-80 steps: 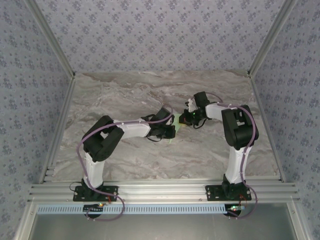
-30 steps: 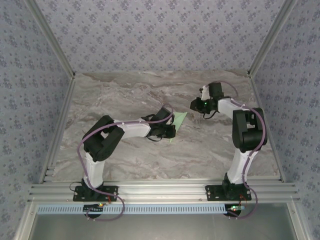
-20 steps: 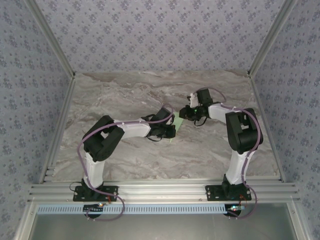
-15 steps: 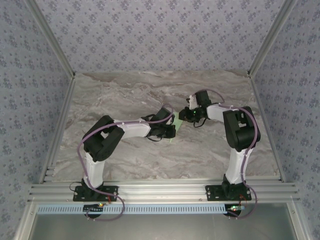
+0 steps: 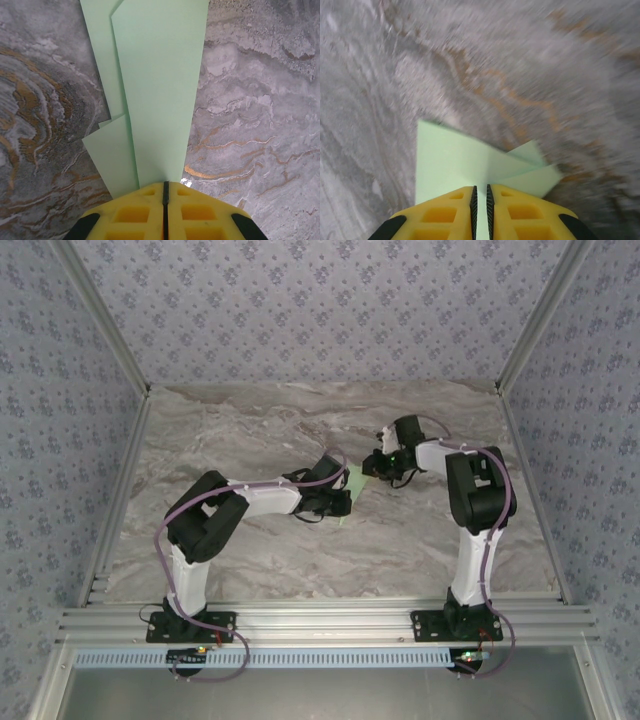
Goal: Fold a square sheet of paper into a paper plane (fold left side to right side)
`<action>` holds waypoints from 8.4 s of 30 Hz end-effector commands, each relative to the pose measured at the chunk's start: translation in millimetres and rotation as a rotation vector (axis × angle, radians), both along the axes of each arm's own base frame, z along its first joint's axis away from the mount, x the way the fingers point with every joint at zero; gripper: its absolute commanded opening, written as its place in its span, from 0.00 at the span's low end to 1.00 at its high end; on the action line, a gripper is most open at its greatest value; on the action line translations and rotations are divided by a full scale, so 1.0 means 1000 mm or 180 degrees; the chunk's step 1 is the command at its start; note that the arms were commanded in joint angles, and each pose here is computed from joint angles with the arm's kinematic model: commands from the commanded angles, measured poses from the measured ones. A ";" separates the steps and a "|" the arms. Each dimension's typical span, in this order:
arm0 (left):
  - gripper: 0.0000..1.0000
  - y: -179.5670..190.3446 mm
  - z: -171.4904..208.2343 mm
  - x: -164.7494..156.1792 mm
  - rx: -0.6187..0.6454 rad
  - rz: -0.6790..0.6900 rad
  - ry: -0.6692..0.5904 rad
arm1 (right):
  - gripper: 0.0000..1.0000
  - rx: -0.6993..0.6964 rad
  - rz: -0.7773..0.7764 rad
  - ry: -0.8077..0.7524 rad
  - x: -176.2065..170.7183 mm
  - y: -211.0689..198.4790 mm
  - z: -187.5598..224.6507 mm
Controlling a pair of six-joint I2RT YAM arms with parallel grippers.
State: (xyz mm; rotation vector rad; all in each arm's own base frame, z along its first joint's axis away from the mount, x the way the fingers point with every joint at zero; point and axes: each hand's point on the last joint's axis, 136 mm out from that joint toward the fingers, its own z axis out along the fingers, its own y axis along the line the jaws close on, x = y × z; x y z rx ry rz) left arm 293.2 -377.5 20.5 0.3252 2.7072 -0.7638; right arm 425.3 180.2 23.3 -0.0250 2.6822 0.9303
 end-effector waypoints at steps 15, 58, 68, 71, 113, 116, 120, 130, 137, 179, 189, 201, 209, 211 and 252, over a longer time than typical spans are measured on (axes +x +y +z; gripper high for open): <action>0.44 0.020 0.111 -0.031 -0.0607 -0.0207 -0.0315 | 0.42 -0.0511 -0.0669 -0.0498 -0.017 -0.055 0.074; 0.61 0.140 0.115 -0.044 -0.0255 0.0756 -0.0744 | 0.00 -0.0419 0.0488 -0.0632 -0.138 0.067 0.089; 0.62 0.147 0.121 -0.046 -0.0219 0.0785 -0.0802 | 0.07 -0.0019 0.0205 -0.0171 -0.159 0.013 0.033; 0.61 0.146 0.121 -0.045 -0.0210 0.0784 -0.0794 | 0.23 -0.0327 0.0089 -0.0061 -0.161 -0.011 0.018; 0.63 0.141 0.104 -0.043 -0.0080 0.0711 -0.0693 | 0.38 -0.1287 0.0279 0.0031 -0.186 0.018 0.020; 0.63 0.141 0.103 -0.043 -0.0074 0.0709 -0.0682 | 0.37 -0.1307 0.0291 0.0028 -0.183 0.019 0.019; 0.63 0.140 0.100 -0.043 -0.0059 0.0692 -0.0661 | 0.37 -0.1324 0.0309 0.0040 -0.181 0.022 0.016; 0.64 0.139 0.095 -0.042 -0.0029 0.0680 -0.0625 | 0.37 -0.1468 0.0401 0.0125 -0.181 0.025 0.002; 0.64 0.139 0.092 -0.043 0.0000 0.0669 -0.0606 | 0.37 -0.1583 0.0473 0.0225 -0.184 0.027 -0.010; 0.91 0.164 0.120 -0.066 -0.0287 0.0748 -0.0881 | 0.05 -0.1857 -0.0003 -0.0152 -0.037 0.002 0.077; 0.98 0.179 0.139 -0.085 -0.0468 0.0622 -0.1127 | 0.05 -0.1971 -0.0091 -0.0020 0.046 0.016 0.059; 0.98 0.186 0.139 -0.088 -0.0363 0.0622 -0.1131 | 0.05 -0.2047 -0.0065 0.0316 0.062 0.023 0.014; 0.98 0.186 0.136 -0.089 -0.0348 0.0615 -0.1109 | 0.09 -0.2137 0.0065 0.0513 0.052 0.026 -0.017; 0.98 0.187 0.136 -0.089 -0.0348 0.0624 -0.1106 | 0.11 -0.2142 0.0090 0.0556 0.049 0.027 -0.023; 0.98 0.202 0.153 -0.067 -0.0422 0.0909 -0.1094 | 0.44 -0.2166 0.0097 -0.0058 0.028 0.020 0.094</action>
